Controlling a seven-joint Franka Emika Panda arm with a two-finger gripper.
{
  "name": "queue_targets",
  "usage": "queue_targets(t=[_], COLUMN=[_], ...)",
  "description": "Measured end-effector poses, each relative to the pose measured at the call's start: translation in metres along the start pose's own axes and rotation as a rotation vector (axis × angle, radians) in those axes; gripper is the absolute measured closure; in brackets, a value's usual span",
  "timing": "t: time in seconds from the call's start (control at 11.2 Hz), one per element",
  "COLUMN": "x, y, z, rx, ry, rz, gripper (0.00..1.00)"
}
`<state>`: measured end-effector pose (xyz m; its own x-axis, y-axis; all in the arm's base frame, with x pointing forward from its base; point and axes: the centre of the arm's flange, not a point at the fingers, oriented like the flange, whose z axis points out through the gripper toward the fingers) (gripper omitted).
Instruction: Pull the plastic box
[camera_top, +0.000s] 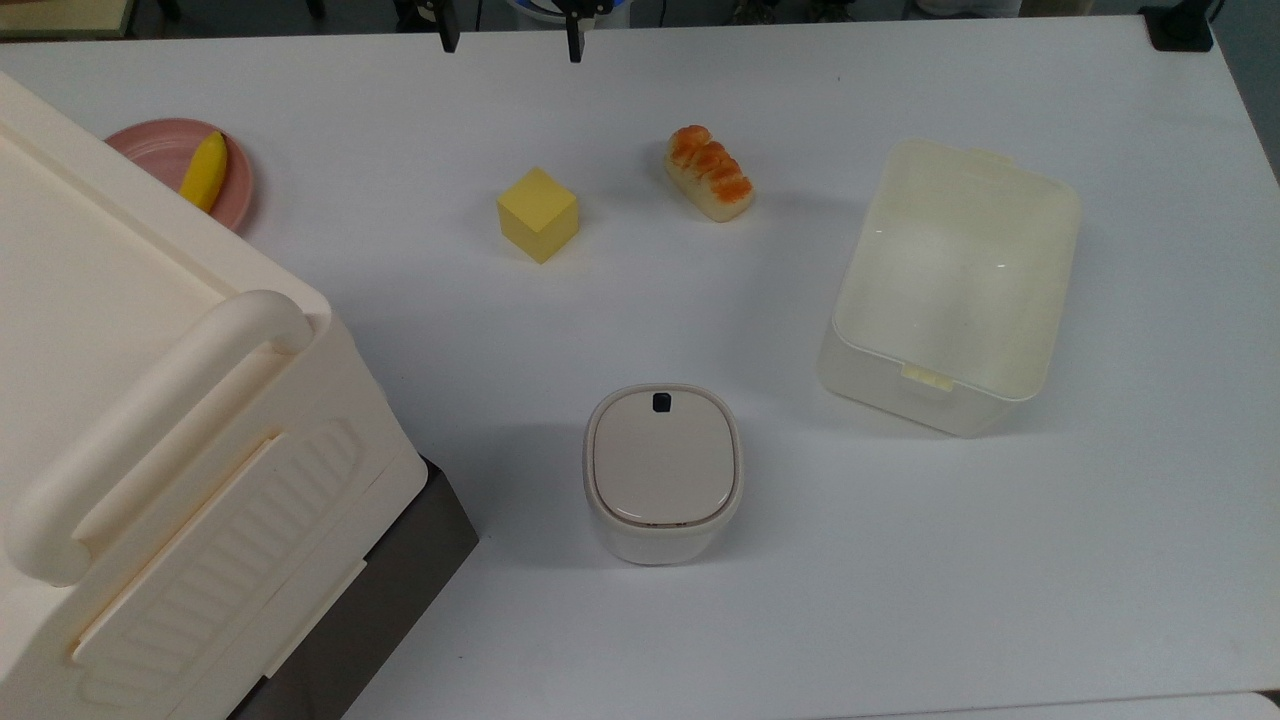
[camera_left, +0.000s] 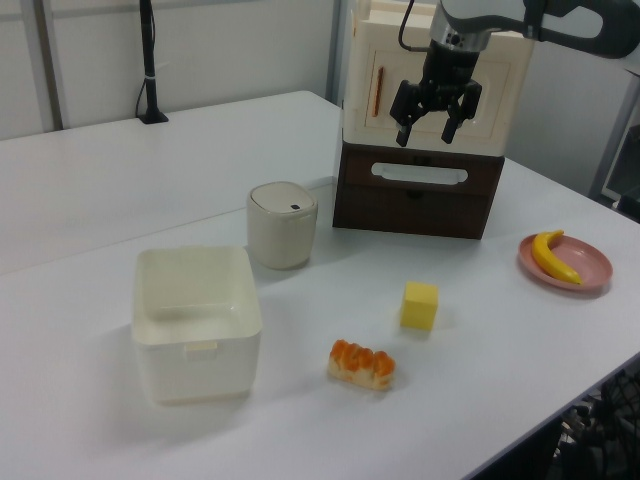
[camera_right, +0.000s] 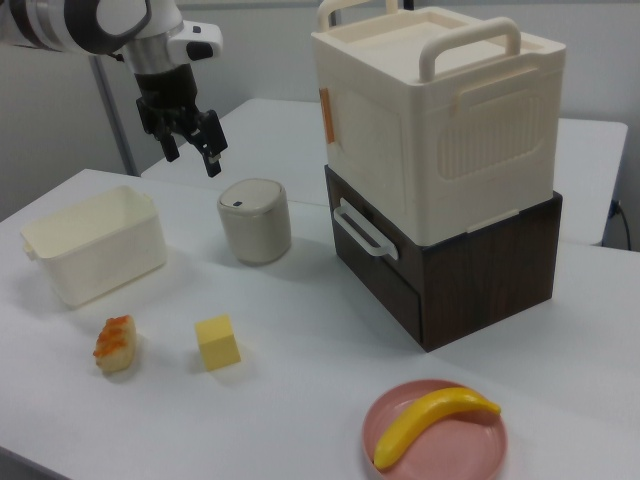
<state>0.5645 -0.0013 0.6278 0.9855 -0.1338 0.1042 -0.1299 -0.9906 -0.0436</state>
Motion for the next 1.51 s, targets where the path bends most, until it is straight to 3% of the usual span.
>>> queue_targets(t=[0.36, 0.53, 0.8, 1.07, 1.34, 1.51], x=[0.0, 0.0, 0.001, 0.0, -0.017, -0.027], y=[0.0, -0.005, -0.041, -0.13, -0.217, -0.259], z=[0.0, 0.001, 0.018, 0.054, 0.096, 0.119], rx=[0.0, 0.001, 0.009, 0.039, 0.062, 0.054], ry=[0.0, -0.002, -0.024, -0.002, -0.003, 0.02], rz=[-0.001, -0.06, -0.369, -0.665, -0.999, -1.144], gripper=[0.0, 0.0, 0.0, 0.0, 0.0, 0.0])
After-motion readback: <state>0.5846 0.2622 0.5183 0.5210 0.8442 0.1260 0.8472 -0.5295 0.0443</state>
